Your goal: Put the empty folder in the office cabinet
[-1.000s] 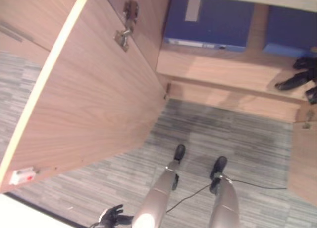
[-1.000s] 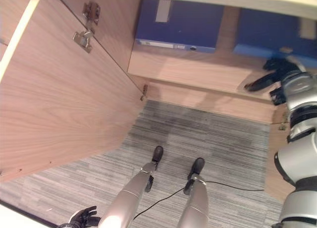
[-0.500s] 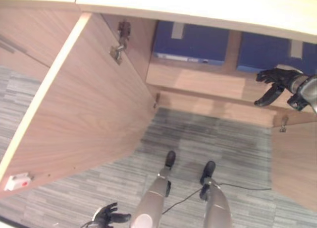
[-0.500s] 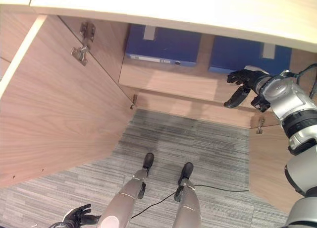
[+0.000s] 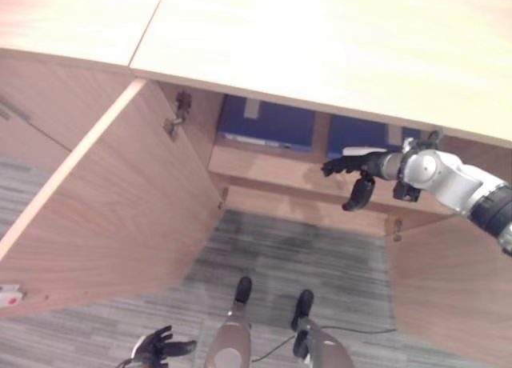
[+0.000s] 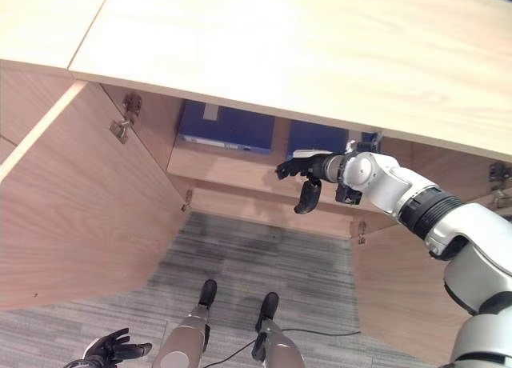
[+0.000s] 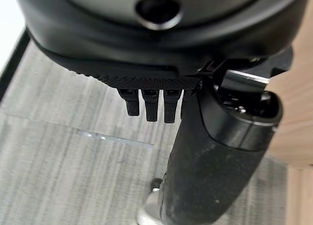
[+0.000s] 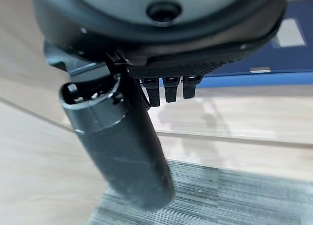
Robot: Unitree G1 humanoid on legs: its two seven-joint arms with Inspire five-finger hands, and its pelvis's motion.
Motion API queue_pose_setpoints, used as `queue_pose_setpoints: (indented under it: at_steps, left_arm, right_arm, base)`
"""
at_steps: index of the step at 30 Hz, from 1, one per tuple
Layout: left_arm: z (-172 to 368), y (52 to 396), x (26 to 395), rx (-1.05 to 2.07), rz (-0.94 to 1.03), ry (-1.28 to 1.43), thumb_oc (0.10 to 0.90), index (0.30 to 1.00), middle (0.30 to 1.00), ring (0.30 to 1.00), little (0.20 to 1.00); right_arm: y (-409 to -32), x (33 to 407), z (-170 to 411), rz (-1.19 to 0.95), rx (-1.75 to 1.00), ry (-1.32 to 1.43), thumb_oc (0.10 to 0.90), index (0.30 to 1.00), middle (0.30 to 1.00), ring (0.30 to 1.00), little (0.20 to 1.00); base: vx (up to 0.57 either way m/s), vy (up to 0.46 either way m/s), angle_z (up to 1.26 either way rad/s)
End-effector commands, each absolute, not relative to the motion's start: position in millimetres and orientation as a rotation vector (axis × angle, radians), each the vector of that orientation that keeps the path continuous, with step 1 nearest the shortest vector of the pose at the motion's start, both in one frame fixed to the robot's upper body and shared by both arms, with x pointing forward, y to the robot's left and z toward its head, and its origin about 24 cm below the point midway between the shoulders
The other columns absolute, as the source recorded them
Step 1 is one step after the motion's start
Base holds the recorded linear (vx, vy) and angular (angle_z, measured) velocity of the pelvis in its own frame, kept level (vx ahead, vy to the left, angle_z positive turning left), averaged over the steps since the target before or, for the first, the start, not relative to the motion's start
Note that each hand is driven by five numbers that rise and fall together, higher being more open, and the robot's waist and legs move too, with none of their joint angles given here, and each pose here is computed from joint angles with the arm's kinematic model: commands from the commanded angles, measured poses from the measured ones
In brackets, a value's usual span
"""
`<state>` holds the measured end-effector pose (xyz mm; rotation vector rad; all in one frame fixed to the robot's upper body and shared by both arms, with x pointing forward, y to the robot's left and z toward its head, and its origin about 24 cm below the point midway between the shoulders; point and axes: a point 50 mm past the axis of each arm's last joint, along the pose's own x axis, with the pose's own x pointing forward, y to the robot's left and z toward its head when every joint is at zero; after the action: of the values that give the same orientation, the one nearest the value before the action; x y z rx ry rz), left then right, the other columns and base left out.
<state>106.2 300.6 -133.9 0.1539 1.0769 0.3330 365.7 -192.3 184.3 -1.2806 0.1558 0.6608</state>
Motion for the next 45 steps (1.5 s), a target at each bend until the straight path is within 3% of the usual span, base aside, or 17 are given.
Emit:
queue_pose_setpoints:
  at_steps: [1,6,13,25,30,34,37,41,45]
  left_arm:
    - [-137.5,317.3,64.1,0.23,0.373,1.225,0.8,0.9,0.9,0.9,0.9]
    - [-149.5,296.7,45.9,0.208,0.312,1.305,0.8,0.9,0.9,0.9,0.9]
    - [-157.5,274.1,47.3,0.162,0.262,1.303,0.8,0.9,0.9,0.9,0.9]
    - [-161.1,276.3,5.9,0.151,0.338,1.485,0.8,0.9,0.9,0.9,0.9]
    - [-157.5,286.4,1.3,0.186,0.38,1.518,0.8,0.9,0.9,0.9,0.9]
    - [-151.9,300.6,1.5,0.227,0.436,1.52,0.8,0.9,0.9,0.9,0.9]
    - [-156.5,287.5,24.8,0.201,0.421,1.45,0.8,0.9,0.9,0.9,0.9]
    - [-159.5,277.4,35.5,0.134,0.405,1.423,0.8,0.9,0.9,0.9,0.9]
    - [-156.6,281.5,50.9,0.141,0.404,1.383,0.8,0.9,0.9,0.9,0.9]
  right_arm:
    - [-210.6,354.7,197.1,0.618,-1.235,0.084,0.8,0.9,0.9,0.9,0.9]
    - [-222.1,329.3,150.3,0.713,-1.06,0.202,0.8,0.9,0.9,0.9,0.9]
    - [-224.6,300.5,85.2,0.705,-0.672,0.293,0.8,0.9,0.9,0.9,0.9]
    - [-143.4,246.4,-45.3,0.727,-0.199,0.568,0.8,0.9,0.9,0.9,0.9]
    - [-130.5,209.0,-104.9,0.497,-0.087,0.79,0.8,0.9,0.9,0.9,0.9]
    - [-112.5,180.7,-128.9,0.451,-0.059,0.911,0.8,0.9,0.9,0.9,0.9]
    - [-105.5,155.3,-145.0,0.312,0.149,1.035,0.8,0.9,0.9,0.9,0.9]
    - [-138.6,120.7,-165.1,0.117,0.121,1.209,0.8,0.9,0.9,0.9,0.9]
    - [-151.4,100.5,-171.7,0.154,-0.053,1.306,0.8,0.9,0.9,0.9,0.9]
  base:
    - [-0.03,-0.044,0.1]
    - [0.0,0.007,0.16]
    - [-0.02,0.062,0.12]
    - [-0.01,0.037,-0.03]
    - [0.01,-0.006,0.13]
    - [0.04,-0.038,0.2]
    - [0.07,0.0,0.27]
    - [0.08,0.018,0.16]
    - [0.0,-0.029,0.06]
